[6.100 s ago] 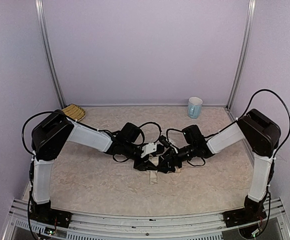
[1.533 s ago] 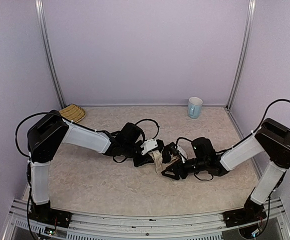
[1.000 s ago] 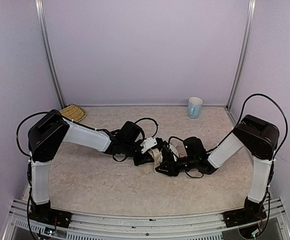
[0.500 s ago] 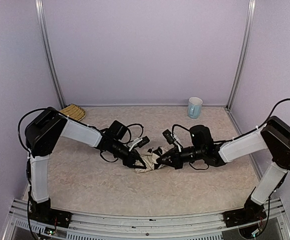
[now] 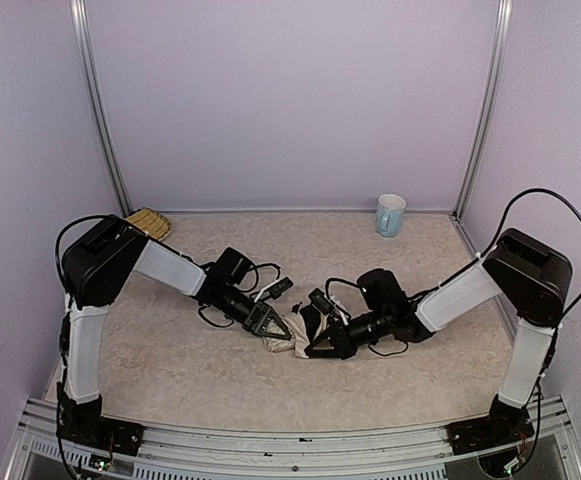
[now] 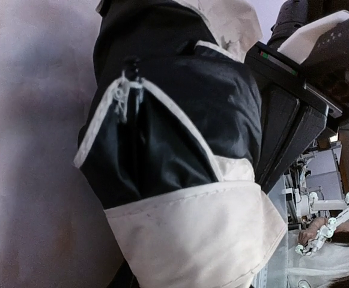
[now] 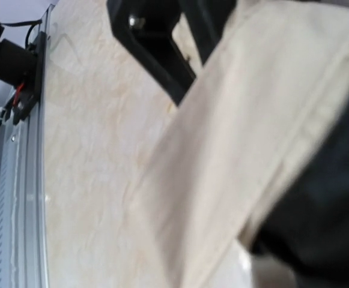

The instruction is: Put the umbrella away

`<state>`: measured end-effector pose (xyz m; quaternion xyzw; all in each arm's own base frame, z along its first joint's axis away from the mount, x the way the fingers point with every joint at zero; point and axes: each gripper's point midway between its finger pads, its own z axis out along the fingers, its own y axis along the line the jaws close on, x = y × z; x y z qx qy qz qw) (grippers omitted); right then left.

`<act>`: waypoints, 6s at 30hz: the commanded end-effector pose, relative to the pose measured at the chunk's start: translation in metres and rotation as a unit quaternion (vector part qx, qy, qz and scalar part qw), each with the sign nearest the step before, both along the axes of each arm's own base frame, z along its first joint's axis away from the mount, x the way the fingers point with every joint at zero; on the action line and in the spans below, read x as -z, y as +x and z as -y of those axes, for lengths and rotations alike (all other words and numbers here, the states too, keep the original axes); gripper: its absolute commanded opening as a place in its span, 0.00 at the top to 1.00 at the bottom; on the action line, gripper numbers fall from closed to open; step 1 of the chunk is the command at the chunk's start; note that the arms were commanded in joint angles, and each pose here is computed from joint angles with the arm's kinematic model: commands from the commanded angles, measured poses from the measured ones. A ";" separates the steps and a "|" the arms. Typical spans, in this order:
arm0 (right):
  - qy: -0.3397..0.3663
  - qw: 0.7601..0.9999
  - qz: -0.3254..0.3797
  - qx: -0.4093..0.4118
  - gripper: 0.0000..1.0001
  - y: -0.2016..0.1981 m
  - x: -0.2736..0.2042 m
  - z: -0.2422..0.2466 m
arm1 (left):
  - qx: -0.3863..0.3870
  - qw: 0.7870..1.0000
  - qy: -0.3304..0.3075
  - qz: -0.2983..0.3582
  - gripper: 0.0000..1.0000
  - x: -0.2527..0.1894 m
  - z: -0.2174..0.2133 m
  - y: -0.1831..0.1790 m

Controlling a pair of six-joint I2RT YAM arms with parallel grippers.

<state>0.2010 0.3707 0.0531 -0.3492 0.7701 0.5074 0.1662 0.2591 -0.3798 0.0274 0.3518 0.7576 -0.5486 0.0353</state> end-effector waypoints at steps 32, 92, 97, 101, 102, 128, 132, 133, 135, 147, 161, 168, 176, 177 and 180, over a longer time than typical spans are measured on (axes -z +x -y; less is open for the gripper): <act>-0.070 0.996 0.022 0.046 1.00 0.054 0.047 0.005 | -0.445 0.721 -0.147 0.511 0.01 -0.322 -0.084 0.090; -0.035 0.997 0.058 0.040 1.00 0.064 0.024 0.002 | -0.026 0.871 0.234 0.432 1.00 0.011 0.005 0.037; -0.025 0.993 0.109 0.040 1.00 0.079 -0.016 0.005 | -0.120 0.887 0.221 0.388 1.00 -0.011 0.004 0.061; -0.018 0.989 0.143 0.021 1.00 0.082 -0.047 0.003 | -0.187 0.896 0.172 0.364 1.00 -0.043 0.004 0.074; -0.016 0.989 0.149 0.015 1.00 0.082 -0.055 0.002 | -0.200 0.895 0.164 0.363 1.00 -0.049 0.003 0.076; -0.082 0.967 0.231 0.066 1.00 0.091 -0.077 0.047 | -0.258 0.867 -0.118 0.409 1.00 -0.243 -0.013 0.057; -0.050 0.962 0.261 0.065 1.00 0.103 -0.095 0.041 | -0.240 0.858 -0.170 0.421 1.00 -0.274 -0.007 0.027; -0.034 0.962 0.265 0.059 1.00 0.102 -0.101 0.038 | -0.236 0.856 -0.179 0.425 1.00 -0.280 -0.006 0.022; -0.016 0.959 0.279 0.055 1.00 0.100 -0.109 0.035 | -0.223 0.855 -0.193 0.427 1.00 -0.287 0.000 0.012; 0.074 0.898 0.420 0.105 1.00 0.101 -0.170 0.042 | -0.123 0.866 -0.276 0.398 1.00 -0.300 0.054 -0.058; 0.182 0.874 0.427 0.143 1.00 0.083 -0.223 0.045 | -0.127 0.900 -0.251 0.332 1.00 -0.258 0.073 -0.049; 0.201 0.872 0.426 0.130 1.00 0.071 -0.225 0.040 | -0.135 0.904 -0.220 0.342 1.00 -0.245 0.072 -0.043; 0.218 0.867 0.423 0.149 0.87 0.068 -0.235 0.046 | -0.148 0.899 -0.191 0.365 1.00 -0.244 0.063 -0.035; 0.219 0.866 0.422 0.154 0.84 0.069 -0.236 0.048 | -0.146 0.899 -0.192 0.366 1.00 -0.245 0.064 -0.036; 0.217 0.865 0.419 0.171 0.82 0.074 -0.237 0.050 | -0.140 0.899 -0.198 0.366 1.00 -0.247 0.066 -0.039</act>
